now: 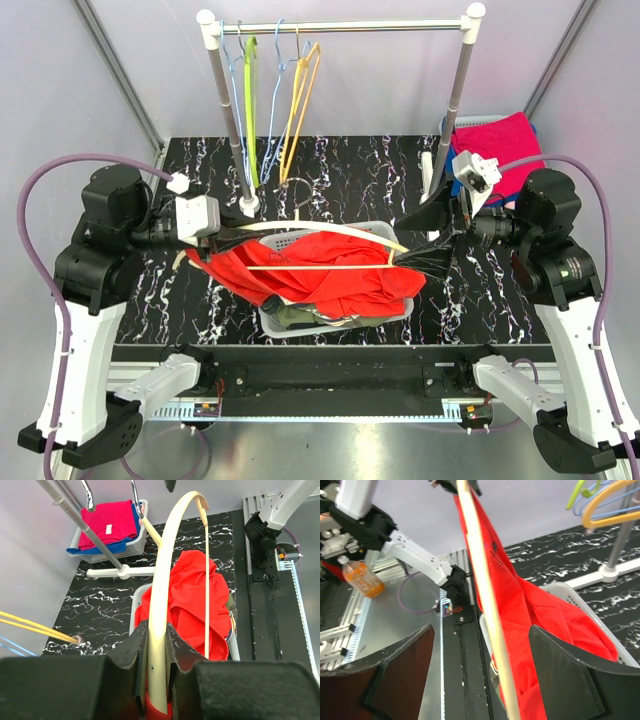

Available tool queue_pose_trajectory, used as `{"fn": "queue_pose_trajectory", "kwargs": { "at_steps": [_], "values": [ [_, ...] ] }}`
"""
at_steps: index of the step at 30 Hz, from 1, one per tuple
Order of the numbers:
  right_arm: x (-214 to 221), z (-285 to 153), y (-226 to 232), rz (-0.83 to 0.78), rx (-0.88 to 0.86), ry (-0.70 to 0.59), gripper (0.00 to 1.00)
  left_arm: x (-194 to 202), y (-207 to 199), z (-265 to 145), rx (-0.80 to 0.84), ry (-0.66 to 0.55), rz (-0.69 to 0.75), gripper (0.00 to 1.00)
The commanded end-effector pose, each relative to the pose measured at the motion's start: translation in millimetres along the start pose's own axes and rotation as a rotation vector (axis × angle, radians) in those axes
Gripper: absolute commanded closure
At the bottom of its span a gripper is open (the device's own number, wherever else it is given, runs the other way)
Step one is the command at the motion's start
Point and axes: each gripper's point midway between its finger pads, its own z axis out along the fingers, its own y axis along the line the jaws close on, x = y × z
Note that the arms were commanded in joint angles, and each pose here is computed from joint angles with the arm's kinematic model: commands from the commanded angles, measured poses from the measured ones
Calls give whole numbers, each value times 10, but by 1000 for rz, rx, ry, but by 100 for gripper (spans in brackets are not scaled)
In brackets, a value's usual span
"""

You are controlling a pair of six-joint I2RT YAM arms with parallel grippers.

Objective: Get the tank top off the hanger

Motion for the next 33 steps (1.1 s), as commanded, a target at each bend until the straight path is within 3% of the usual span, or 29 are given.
{"fn": "queue_pose_trajectory", "kwargs": {
  "at_steps": [1, 8, 11, 12, 14, 16, 18, 19, 20, 22, 23, 25, 28, 30, 33],
  "values": [
    [-13, 13, 114, -5, -78, -13, 16, -274, 102, 7, -2, -70, 74, 100],
    [8, 43, 42, 6, -66, -8, 20, -461, 157, 47, 29, -123, 43, 100],
    [-3, 51, 16, 9, -63, -7, 31, -449, 162, 58, 33, -124, 28, 100],
    [-3, 56, -1, 12, -58, -7, 39, -450, 154, 53, 31, -124, 31, 100],
    [-6, 55, -13, 8, -48, -10, 46, -417, 155, 62, 31, -120, 24, 100],
    [-19, 48, -29, -6, -29, -17, 69, -403, 146, 61, 31, -118, 18, 100],
    [-37, 43, -80, -16, 11, -26, 82, -403, 149, 58, 26, -117, 18, 100],
    [-45, 31, -83, -23, 27, -31, 97, -392, 147, 60, 27, -116, 17, 100],
    [-66, 22, -153, -31, 77, -43, 100, -389, 146, 59, 26, -115, 17, 99],
    [-79, -24, -157, -55, 125, -61, 100, -389, 141, 54, 23, -114, 13, 89],
    [-87, -52, -201, -68, 170, -71, 100, -382, 142, 51, 17, -112, 10, 69],
    [-48, -135, -209, -117, 236, -76, 100, -358, 151, 45, 1, -104, 2, 61],
    [51, -295, -267, -174, 363, -71, 100, -322, 144, 20, -28, -91, -5, 33],
    [117, -394, -235, -197, 417, -81, 100, -301, 141, -12, -56, -81, 10, 21],
    [152, -512, -145, -236, 465, -108, 100, -222, 132, -40, -85, -61, 22, 17]
  ]
}}
